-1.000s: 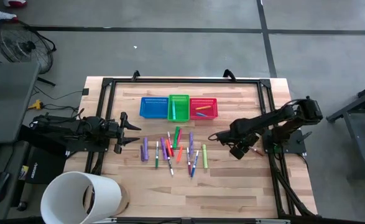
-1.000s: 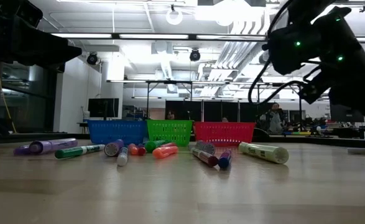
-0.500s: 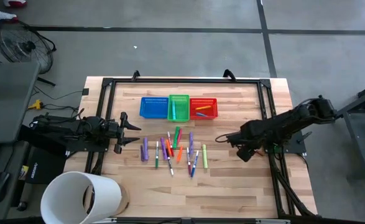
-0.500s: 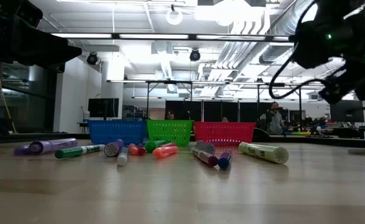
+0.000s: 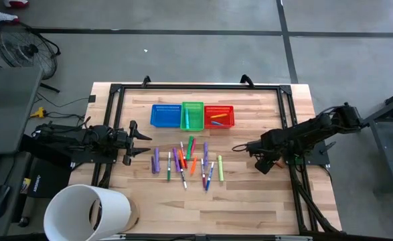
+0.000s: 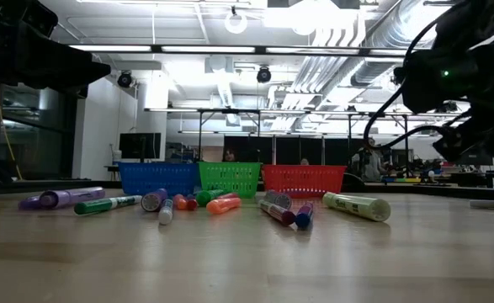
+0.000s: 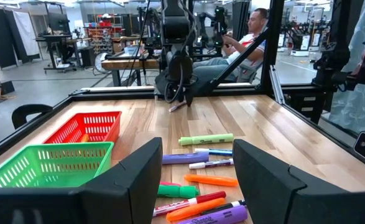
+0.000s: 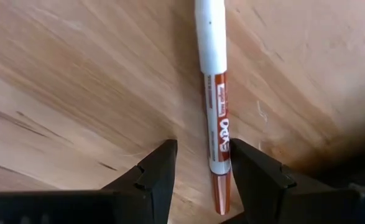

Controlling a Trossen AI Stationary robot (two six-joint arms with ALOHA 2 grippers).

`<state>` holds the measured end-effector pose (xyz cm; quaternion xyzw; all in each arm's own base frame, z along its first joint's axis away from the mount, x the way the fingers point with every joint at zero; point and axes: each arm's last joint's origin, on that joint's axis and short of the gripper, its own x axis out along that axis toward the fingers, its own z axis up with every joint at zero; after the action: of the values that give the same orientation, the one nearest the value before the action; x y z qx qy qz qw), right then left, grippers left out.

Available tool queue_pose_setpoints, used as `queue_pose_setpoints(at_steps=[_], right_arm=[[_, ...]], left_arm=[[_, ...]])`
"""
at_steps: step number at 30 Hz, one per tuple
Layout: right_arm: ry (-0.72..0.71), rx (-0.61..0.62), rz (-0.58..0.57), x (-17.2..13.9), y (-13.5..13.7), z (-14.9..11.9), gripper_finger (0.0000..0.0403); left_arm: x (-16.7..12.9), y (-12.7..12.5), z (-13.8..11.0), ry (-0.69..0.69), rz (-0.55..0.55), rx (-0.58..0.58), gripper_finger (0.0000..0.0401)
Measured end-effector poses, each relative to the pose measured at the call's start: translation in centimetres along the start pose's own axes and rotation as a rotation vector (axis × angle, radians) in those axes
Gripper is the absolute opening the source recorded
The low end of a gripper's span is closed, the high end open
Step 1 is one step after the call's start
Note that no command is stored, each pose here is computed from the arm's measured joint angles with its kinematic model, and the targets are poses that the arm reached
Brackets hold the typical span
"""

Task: Pick & Place Markers
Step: Put the brown marker into the blue bin

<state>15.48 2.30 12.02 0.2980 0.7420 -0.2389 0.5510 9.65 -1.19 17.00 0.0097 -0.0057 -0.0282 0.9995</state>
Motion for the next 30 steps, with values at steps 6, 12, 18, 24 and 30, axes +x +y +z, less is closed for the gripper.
queue_pose_setpoints(at_steps=[6,12,18,24,30], right_arm=[[-0.008,-0.047,0.001,-0.1,0.6,0.5,0.0144],[-0.014,-0.05,-0.019,-0.5,1.6,1.3,0.0144],[-0.005,-0.044,-0.033,-0.8,3.8,3.2,0.0144],[0.031,-0.065,-0.068,-0.9,5.4,4.7,0.0144],[0.032,-0.103,-0.118,-0.6,6.2,3.8,0.0144]], left_arm=[[0.0,0.0,0.0,0.0,0.0,0.0,0.0195],[0.0,0.0,0.0,0.001,0.001,0.0,0.0195],[0.0,0.0,0.0,0.0,0.001,0.0,0.0195],[0.0,0.0,0.0,0.0,0.001,0.0,0.0195],[0.0,0.0,0.0,0.0,0.001,0.0,0.0195]])
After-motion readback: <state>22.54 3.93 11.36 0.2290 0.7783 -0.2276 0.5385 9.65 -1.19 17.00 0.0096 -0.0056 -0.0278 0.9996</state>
